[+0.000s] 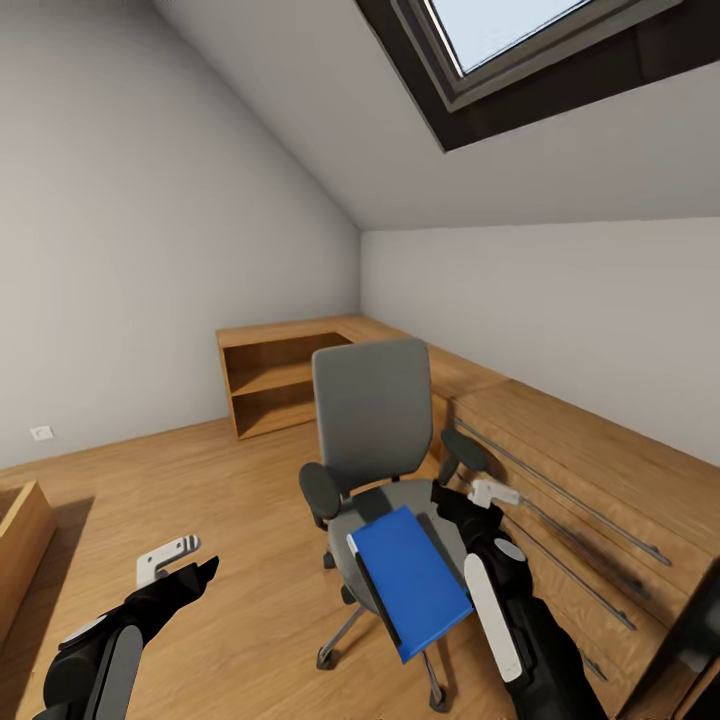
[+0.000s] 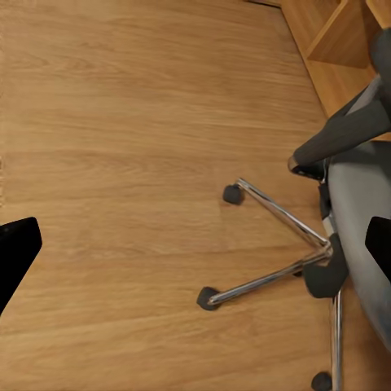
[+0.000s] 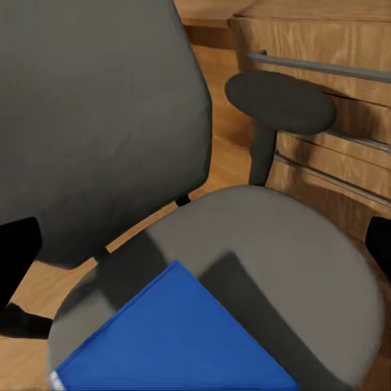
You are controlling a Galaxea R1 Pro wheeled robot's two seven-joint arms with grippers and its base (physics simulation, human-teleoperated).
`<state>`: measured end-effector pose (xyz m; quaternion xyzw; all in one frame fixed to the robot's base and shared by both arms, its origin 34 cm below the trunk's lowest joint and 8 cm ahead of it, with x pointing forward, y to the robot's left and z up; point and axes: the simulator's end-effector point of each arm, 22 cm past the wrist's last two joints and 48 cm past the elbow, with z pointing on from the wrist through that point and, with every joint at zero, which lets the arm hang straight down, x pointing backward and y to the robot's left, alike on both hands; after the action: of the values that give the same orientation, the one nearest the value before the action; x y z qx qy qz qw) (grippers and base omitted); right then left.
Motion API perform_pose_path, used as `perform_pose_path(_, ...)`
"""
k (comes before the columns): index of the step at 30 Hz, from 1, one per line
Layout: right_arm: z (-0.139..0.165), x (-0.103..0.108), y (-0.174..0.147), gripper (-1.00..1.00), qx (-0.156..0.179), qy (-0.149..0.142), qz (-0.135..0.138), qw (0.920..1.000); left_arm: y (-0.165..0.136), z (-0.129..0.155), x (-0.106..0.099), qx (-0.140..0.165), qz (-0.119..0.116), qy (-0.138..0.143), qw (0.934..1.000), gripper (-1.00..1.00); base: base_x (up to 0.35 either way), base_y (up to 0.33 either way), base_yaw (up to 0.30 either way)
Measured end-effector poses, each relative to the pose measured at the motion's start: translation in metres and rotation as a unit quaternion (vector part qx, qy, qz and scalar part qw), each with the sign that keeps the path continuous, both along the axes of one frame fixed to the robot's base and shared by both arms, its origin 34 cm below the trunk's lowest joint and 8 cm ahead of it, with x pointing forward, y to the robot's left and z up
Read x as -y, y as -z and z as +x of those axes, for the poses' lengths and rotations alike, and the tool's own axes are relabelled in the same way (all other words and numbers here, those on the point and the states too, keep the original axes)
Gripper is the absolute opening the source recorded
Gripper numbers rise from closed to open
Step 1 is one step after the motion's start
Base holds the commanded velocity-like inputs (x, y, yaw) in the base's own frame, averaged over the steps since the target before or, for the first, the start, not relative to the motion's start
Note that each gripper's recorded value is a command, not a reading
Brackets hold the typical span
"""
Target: In the bedroom, organize the workspace by keeping the computer under the desk, ensuring the monitor is on the desk, placing the keyboard on the desk next to the monitor, placing the mouse on the desk next to the keyboard, moving the folder from the swivel chair onto the desk next to the mouse, stacking the notebook on top of the folder with the pen on top of the notebook, and positioning the swivel chair next to the desk.
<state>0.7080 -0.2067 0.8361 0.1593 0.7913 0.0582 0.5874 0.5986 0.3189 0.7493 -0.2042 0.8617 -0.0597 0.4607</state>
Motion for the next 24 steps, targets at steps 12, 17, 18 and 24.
perform_pose_path(12, 0.0001, -0.0014, -0.0002, 1.00, 0.001, -0.002, -0.002, 1.0000, -0.0001, 0.0006, 0.0014, 0.001, -0.001, 0.001, 1.0000, 1.00, -0.206, 0.235, -0.139)
perform_pose_path(17, 0.0000, -0.0022, 0.0005, 1.00, 0.000, -0.002, 0.000, 1.0000, 0.0000, 0.0005, 0.0017, 0.000, -0.001, 0.001, 1.0000, 1.00, -0.216, 0.272, -0.294)
perform_pose_path(18, 0.0000, -0.0025, 0.0006, 1.00, 0.000, -0.002, 0.002, 1.0000, 0.0000, 0.0005, 0.0017, 0.000, -0.001, 0.001, 1.0000, 1.00, -0.217, 0.272, -0.298)
perform_pose_path(24, -0.0002, -0.0052, 0.0025, 1.00, -0.002, -0.004, 0.021, 0.9998, 0.0001, 0.0005, 0.0017, 0.000, -0.001, 0.001, 1.0000, 1.00, -0.217, 0.266, -0.299)
